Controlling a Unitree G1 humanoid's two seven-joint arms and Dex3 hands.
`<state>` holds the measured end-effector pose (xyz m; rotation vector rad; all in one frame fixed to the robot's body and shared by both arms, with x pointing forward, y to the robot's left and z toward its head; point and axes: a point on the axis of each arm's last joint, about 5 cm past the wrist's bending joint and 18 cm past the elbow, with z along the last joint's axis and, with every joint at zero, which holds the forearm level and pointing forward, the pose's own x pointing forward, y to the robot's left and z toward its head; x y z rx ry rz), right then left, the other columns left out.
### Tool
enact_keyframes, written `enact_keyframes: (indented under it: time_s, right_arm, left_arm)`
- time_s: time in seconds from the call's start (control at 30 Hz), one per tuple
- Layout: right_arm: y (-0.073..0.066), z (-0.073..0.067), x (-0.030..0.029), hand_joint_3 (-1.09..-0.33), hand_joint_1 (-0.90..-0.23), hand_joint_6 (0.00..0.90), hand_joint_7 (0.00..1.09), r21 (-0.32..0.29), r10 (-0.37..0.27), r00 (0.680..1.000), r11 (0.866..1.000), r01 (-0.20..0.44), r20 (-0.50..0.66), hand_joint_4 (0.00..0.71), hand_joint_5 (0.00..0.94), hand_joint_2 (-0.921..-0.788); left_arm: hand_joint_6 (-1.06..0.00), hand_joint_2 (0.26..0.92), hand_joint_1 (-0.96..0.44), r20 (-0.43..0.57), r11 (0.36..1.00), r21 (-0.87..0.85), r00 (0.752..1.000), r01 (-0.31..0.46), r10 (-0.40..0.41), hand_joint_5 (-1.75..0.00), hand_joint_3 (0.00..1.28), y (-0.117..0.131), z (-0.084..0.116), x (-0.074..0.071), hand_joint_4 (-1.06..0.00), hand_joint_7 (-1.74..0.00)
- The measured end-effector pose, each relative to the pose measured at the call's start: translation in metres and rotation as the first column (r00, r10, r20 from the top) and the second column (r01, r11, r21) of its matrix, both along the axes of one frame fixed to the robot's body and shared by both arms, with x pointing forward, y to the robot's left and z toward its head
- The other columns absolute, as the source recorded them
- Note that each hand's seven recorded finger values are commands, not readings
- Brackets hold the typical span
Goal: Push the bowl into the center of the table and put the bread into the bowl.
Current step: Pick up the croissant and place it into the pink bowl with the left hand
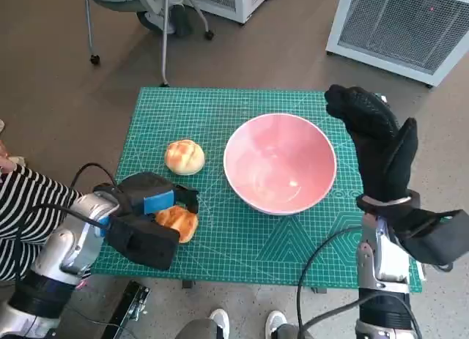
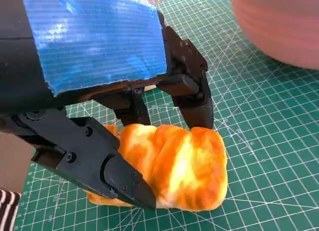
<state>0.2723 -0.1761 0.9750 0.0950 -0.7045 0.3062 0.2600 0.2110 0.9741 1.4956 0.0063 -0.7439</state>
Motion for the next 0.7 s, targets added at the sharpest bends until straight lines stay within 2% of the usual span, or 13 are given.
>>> enact_keyframes:
  time_s: [0.33, 0.7]
  right_arm:
    - [-0.001, 0.0, 0.0, -0.678, -0.682, 0.102, 0.39, 0.002, -0.001, 1.0, 1.0, 0.001, 0.0, 0.174, 0.001, -0.921]
    - [0.0, 0.0, 0.0, -0.667, -0.686, 0.102, 0.39, 0.008, 0.005, 1.0, 1.0, -0.005, -0.001, 0.173, 0.0, -0.921]
  left_arm:
    - [-0.68, 0.899, 0.0, 0.021, 0.998, -0.055, 1.0, -0.008, 0.009, -0.98, 0.01, 0.002, 0.01, 0.0, -0.84, -1.13]
    - [-0.67, 0.902, 0.0, 0.108, 0.988, -0.152, 0.994, 0.025, -0.008, -0.95, 0.01, -0.002, 0.047, -0.003, -0.84, -1.17]
